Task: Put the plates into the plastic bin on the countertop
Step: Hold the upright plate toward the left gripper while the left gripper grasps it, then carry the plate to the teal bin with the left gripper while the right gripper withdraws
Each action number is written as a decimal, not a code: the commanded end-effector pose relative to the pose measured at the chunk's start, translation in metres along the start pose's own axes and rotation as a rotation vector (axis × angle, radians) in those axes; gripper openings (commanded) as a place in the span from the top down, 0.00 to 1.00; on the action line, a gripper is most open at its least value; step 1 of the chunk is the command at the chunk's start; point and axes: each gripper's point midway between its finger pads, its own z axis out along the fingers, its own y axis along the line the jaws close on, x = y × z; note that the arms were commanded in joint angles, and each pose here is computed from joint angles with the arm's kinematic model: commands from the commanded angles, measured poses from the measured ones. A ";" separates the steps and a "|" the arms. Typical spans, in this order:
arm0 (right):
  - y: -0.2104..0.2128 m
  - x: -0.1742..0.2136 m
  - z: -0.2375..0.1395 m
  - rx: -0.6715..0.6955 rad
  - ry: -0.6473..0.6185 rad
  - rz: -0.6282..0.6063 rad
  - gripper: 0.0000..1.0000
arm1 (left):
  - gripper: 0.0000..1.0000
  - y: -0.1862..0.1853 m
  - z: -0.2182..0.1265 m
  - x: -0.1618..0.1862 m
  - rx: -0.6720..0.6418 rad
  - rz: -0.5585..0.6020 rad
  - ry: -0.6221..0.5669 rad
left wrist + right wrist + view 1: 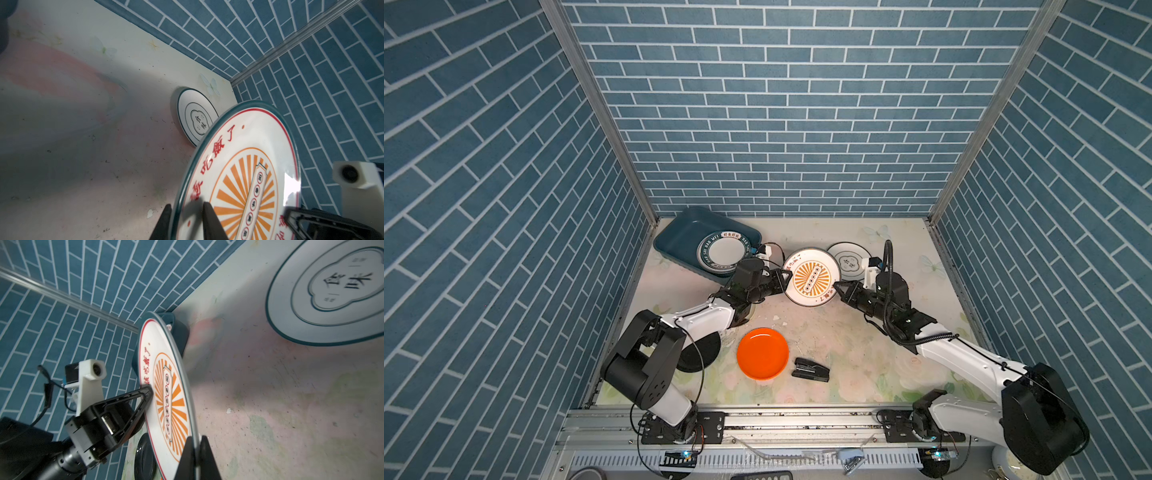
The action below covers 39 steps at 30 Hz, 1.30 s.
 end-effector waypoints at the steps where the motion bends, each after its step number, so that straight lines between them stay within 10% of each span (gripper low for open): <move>1: 0.023 -0.006 -0.003 -0.083 -0.012 -0.006 1.00 | 0.87 -0.007 0.005 -0.004 0.020 0.014 -0.003; 3: 0.024 -0.006 -0.003 -0.087 -0.006 -0.009 0.85 | 1.00 -0.005 0.005 -0.004 0.010 0.010 0.000; 15: 0.020 -0.006 -0.002 -0.056 0.003 -0.029 0.02 | 1.00 0.002 -0.002 -0.015 -0.014 0.008 -0.020; 39: 0.000 -0.014 -0.035 0.039 -0.111 -0.080 0.01 | 1.00 0.038 -0.056 -0.084 -0.137 0.004 -0.167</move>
